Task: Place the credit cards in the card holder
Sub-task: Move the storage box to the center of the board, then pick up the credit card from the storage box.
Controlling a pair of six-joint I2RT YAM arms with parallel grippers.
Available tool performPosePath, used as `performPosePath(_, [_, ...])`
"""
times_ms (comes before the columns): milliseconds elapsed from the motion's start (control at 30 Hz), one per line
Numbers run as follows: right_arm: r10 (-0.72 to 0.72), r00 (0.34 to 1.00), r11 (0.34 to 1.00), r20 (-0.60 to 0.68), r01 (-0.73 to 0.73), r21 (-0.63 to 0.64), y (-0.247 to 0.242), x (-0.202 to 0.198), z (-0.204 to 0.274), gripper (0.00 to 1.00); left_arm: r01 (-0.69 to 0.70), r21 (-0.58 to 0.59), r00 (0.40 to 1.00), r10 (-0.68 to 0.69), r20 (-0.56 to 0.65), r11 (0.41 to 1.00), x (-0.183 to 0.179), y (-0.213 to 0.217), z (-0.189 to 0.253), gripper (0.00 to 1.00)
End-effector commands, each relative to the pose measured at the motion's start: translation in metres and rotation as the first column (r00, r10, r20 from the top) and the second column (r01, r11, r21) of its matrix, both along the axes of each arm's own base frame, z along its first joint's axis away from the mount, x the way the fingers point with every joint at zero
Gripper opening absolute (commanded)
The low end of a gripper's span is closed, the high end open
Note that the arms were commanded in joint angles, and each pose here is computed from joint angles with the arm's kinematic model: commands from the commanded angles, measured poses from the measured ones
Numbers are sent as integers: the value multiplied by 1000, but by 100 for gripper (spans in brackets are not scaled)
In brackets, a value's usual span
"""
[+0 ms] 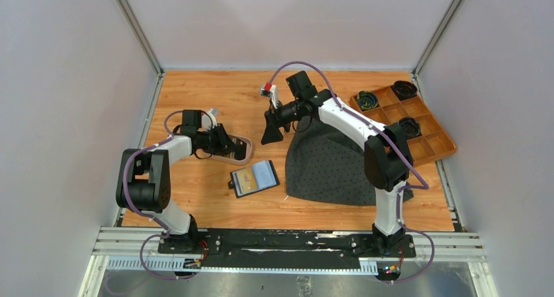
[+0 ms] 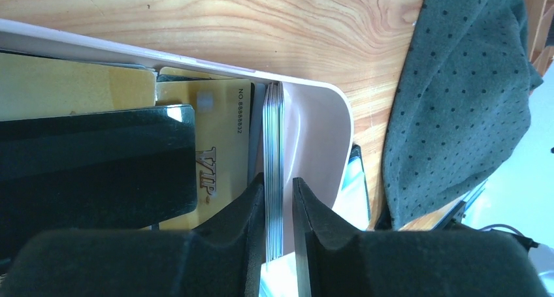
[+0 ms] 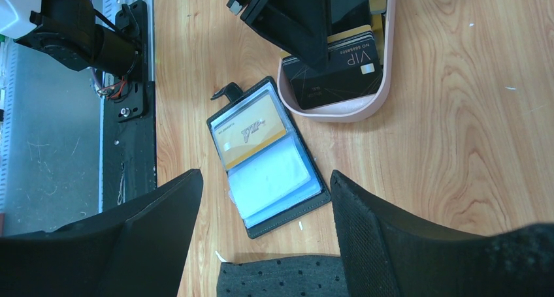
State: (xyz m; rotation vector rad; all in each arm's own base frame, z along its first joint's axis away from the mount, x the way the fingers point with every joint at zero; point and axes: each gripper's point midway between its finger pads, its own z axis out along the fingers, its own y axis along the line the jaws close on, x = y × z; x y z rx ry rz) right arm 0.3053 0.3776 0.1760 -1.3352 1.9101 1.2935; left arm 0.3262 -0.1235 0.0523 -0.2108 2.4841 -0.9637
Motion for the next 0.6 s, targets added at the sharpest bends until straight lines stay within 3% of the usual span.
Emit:
performPosePath(0, [17, 1000, 1000, -10, -17, 8, 1, -8, 2, 75, 6, -48, 1000, -5, 15, 999, 0, -1, 6, 24])
performPosePath(567, [18, 1000, 1000, -8, -18, 9, 1, -8, 3, 75, -28, -94, 999, 30, 28, 995, 3, 7, 15, 24])
